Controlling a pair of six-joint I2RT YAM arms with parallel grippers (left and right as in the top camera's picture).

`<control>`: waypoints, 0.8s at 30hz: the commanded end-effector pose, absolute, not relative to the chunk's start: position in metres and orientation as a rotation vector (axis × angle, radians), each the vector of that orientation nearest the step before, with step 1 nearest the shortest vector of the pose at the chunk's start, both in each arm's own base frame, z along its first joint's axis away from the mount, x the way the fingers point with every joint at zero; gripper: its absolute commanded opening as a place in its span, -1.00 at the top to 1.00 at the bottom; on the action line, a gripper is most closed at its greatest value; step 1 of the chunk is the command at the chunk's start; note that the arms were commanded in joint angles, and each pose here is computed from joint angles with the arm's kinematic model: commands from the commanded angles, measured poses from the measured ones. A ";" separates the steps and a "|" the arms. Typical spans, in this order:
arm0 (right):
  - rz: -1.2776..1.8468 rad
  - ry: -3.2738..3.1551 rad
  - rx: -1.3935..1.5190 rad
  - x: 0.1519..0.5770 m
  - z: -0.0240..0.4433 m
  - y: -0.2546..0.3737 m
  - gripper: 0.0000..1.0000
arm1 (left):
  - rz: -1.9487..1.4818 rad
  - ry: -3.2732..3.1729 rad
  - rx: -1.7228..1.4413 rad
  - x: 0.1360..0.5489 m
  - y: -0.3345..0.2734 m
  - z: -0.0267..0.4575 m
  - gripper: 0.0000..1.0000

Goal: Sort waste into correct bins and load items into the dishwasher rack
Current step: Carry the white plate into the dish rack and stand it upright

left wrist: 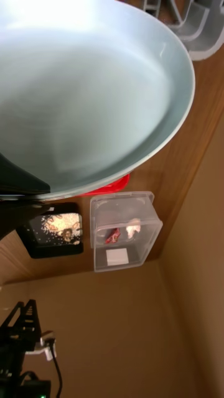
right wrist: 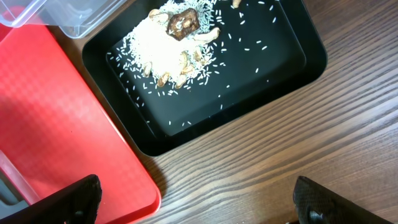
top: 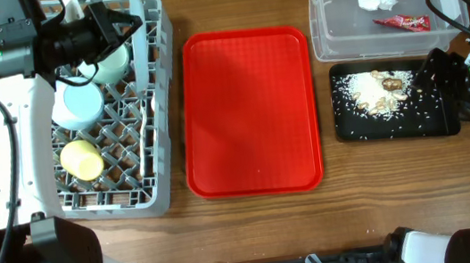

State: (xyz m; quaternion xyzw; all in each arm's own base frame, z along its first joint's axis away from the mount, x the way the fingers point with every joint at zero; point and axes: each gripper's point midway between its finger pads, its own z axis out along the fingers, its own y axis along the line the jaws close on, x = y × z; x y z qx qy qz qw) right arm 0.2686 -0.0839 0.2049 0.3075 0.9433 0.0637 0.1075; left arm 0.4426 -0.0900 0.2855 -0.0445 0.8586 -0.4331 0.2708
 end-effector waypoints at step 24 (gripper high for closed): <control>0.328 2.745 0.711 0.281 0.220 -0.065 -1.00 | -0.845 2.478 -0.337 0.484 -0.047 0.193 -0.60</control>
